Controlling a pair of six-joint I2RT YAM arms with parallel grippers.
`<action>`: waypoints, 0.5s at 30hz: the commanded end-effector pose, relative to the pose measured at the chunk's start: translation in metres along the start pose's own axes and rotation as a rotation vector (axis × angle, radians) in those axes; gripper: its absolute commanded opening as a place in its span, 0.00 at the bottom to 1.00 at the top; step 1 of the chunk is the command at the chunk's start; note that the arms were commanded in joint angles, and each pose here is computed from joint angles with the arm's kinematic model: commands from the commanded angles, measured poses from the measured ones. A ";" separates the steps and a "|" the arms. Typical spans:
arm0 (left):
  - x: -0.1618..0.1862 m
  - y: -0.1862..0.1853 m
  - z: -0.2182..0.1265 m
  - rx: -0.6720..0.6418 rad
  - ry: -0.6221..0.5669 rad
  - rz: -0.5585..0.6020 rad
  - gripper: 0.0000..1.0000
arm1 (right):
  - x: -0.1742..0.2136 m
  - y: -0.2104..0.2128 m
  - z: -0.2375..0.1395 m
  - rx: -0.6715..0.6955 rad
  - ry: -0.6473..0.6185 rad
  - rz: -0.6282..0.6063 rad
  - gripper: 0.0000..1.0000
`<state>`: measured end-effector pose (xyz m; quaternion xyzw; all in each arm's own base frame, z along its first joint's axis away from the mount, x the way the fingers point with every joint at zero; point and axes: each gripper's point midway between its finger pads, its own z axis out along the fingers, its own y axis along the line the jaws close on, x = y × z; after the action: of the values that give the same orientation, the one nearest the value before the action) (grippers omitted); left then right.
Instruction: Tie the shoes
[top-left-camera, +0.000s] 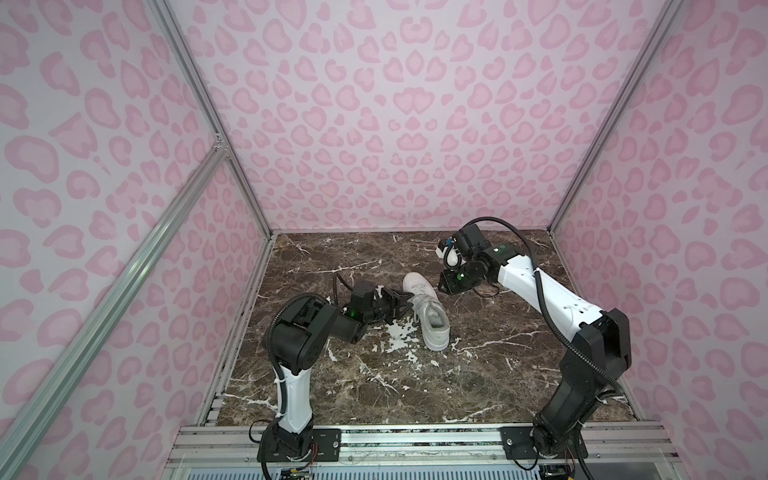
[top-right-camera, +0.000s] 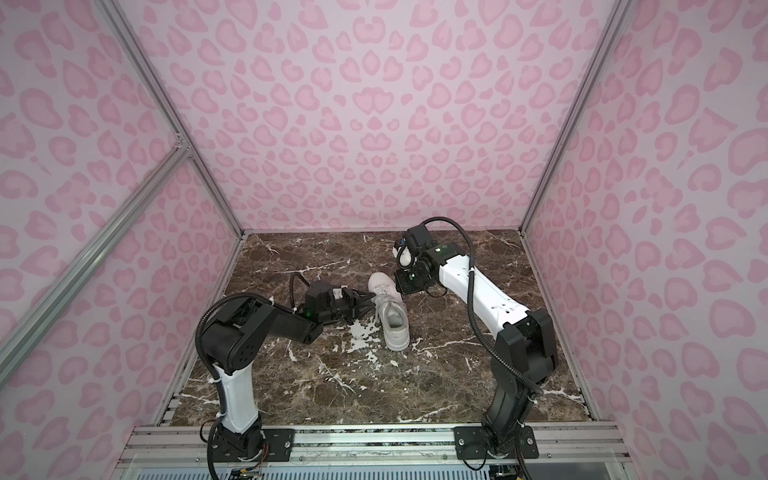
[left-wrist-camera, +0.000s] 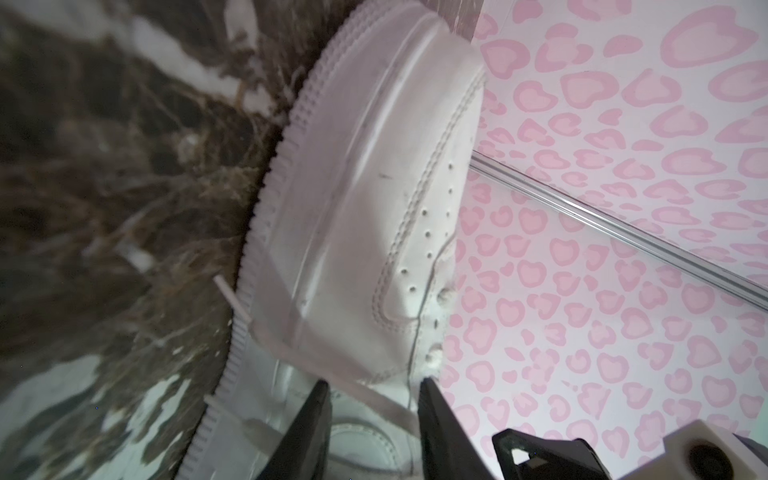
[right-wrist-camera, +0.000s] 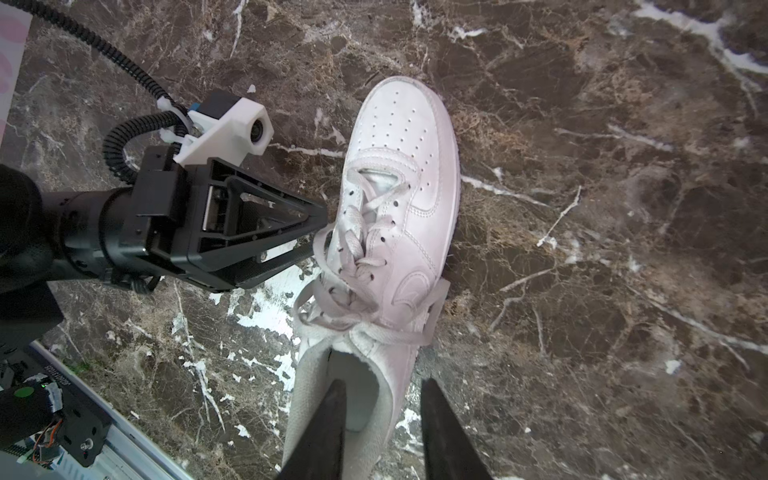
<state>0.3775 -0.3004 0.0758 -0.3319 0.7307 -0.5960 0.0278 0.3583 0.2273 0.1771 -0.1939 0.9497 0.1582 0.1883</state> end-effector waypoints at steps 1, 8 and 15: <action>-0.001 -0.011 0.003 0.045 -0.004 0.035 0.30 | 0.002 -0.001 -0.001 -0.003 0.001 -0.010 0.33; -0.004 -0.022 0.005 0.057 -0.019 0.080 0.20 | 0.002 0.000 -0.003 -0.013 -0.002 -0.015 0.32; -0.002 -0.039 0.009 0.047 -0.019 0.143 0.11 | 0.003 -0.002 -0.003 -0.015 -0.006 -0.015 0.32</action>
<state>0.3966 -0.3082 0.0969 -0.3014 0.7330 -0.6062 0.0663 0.3567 0.2223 0.1785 -0.1976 0.9484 0.1593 0.1902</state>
